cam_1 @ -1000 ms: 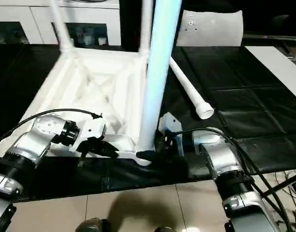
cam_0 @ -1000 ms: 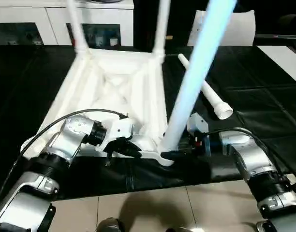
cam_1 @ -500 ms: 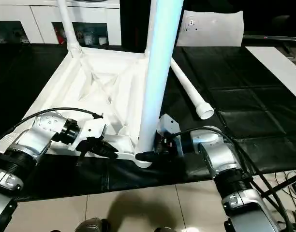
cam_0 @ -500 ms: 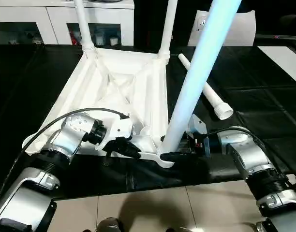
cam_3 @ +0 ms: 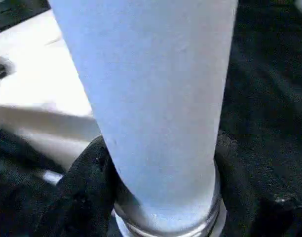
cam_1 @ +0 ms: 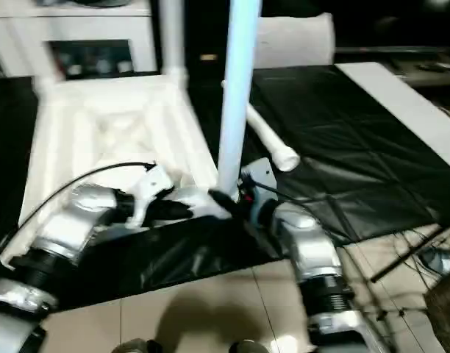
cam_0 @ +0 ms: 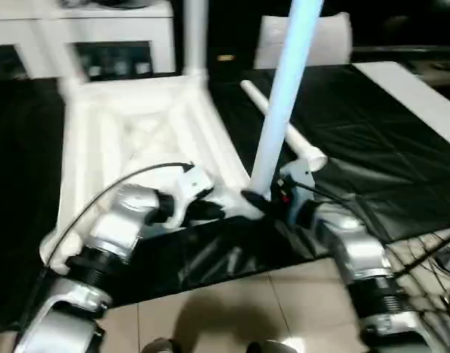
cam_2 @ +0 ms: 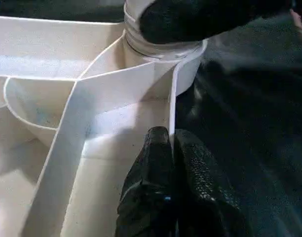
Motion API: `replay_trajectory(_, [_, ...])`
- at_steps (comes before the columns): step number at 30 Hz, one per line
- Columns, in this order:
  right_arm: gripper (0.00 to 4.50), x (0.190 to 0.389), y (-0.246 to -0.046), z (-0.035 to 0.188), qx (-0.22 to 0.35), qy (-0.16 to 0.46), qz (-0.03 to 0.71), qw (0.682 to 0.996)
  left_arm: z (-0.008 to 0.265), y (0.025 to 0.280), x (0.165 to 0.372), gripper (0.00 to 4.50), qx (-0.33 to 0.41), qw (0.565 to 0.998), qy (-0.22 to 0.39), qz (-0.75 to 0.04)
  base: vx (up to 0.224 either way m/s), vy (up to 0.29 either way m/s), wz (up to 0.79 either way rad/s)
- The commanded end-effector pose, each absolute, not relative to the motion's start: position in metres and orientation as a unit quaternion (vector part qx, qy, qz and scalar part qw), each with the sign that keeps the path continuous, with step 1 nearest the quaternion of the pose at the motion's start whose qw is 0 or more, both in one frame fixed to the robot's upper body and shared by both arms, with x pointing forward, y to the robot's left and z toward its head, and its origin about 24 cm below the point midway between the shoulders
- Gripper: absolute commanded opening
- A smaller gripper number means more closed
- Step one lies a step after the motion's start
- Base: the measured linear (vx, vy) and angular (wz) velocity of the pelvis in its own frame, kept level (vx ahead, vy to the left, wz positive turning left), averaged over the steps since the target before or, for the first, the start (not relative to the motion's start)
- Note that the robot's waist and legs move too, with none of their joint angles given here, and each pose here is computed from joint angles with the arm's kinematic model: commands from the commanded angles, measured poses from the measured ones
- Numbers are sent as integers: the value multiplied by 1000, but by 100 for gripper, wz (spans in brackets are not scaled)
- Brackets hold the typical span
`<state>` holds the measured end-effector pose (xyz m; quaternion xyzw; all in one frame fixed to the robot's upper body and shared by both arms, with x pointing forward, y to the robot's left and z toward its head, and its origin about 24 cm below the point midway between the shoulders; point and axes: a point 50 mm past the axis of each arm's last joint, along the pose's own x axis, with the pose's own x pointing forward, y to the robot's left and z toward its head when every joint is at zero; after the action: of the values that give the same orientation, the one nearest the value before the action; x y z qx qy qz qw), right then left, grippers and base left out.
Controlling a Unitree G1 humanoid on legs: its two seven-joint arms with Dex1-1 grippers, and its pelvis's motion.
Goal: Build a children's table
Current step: Rotate leg to tighten
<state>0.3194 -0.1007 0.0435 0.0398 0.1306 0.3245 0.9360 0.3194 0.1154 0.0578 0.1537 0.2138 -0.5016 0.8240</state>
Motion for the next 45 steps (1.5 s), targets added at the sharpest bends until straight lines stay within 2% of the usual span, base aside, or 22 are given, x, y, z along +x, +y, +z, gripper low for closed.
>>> replay_trajectory(1, [257, 313, -41, 40, 84, 162, 357, 916, 73, 75, 322, 0, 136, 847, 164, -488, 0, 0, 0])
replay_trajectory(3, [257, 318, -29, 44, 102, 167, 327, 924, 76, 66, 324, 0, 139, 861, 159, -463, 0, 0, 0])
replay_trajectory(5, [257, 319, -21, 49, 106, 152, 335, 924, 78, 62, 324, 0, 148, 859, 156, -464, 0, 0, 0])
replay_trajectory(6, [310, 319, -20, 51, 110, 146, 339, 923, 78, 62, 324, 0, 150, 859, 157, -464, 0, 0, 0])
replay_trajectory(7, [323, 319, -20, 53, 114, 139, 341, 923, 78, 64, 324, 0, 158, 857, 156, -464, 0, 0, 0])
replay_trajectory(9, [331, 320, -28, 53, 115, 130, 335, 926, 76, 72, 325, 0, 172, 854, 159, -463, 0, 0, 0])
replay_trajectory(10, [360, 320, -32, 52, 112, 126, 335, 927, 76, 76, 325, 0, 175, 853, 160, -464, 0, 0, 0])
replay_trajectory(11, [360, 320, -33, 52, 109, 124, 334, 928, 76, 77, 325, 0, 177, 853, 160, -464, 0, 0, 0])
replay_trajectory(13, [377, 318, -52, 51, 92, 108, 341, 929, 75, 91, 323, 0, 183, 845, 161, -475, 0, 0, 0])
replay_trajectory(15, [401, 318, -56, 50, 84, 103, 346, 929, 74, 94, 323, 0, 188, 842, 160, -479, 0, 0, 0])
replay_trajectory(16, [409, 315, -70, 49, 57, 92, 365, 925, 73, 103, 322, 0, 198, 832, 158, -494, 0, 0, 0])
replay_trajectory(20, [444, 312, -92, 50, 32, 84, 390, 916, 74, 113, 319, 0, 212, 805, 145, -535, 0, 0, 0])
replay_trajectory(22, [444, 311, -108, 52, 10, 79, 411, 908, 72, 121, 315, 0, 222, 776, 151, -570, 0, 0, 0])
replay_trajectory(25, [444, 309, -119, 56, -15, 76, 446, 892, 71, 128, 312, 0, 232, 743, 157, -608, 0, 0, 0])
replay_trajectory(28, [444, 305, -129, 59, -54, 84, 505, 857, 71, 134, 308, 0, 240, 700, 167, -652, 0, 0, 0])
replay_trajectory(33, [444, 300, -134, 60, -88, 99, 571, 810, 72, 140, 307, 0, 255, 651, 178, -692, 0, 0, 0])
replay_trajectory(35, [444, 300, -135, 60, -91, 102, 581, 802, 72, 141, 307, 0, 257, 644, 181, -698, 0, 0, 0])
replay_trajectory(38, [444, 299, -136, 60, -110, 114, 623, 766, 72, 142, 307, 0, 272, 604, 188, -725, 0, 0, 0])
replay_trajectory(40, [444, 299, -135, 60, -108, 118, 634, 756, 73, 141, 307, 0, 275, 593, 189, -732, 0, 0, 0])
replay_trajectory(45, [398, 299, -133, 61, -102, 130, 659, 734, 74, 139, 309, 0, 285, 571, 190, -746, 0, 0, 0])
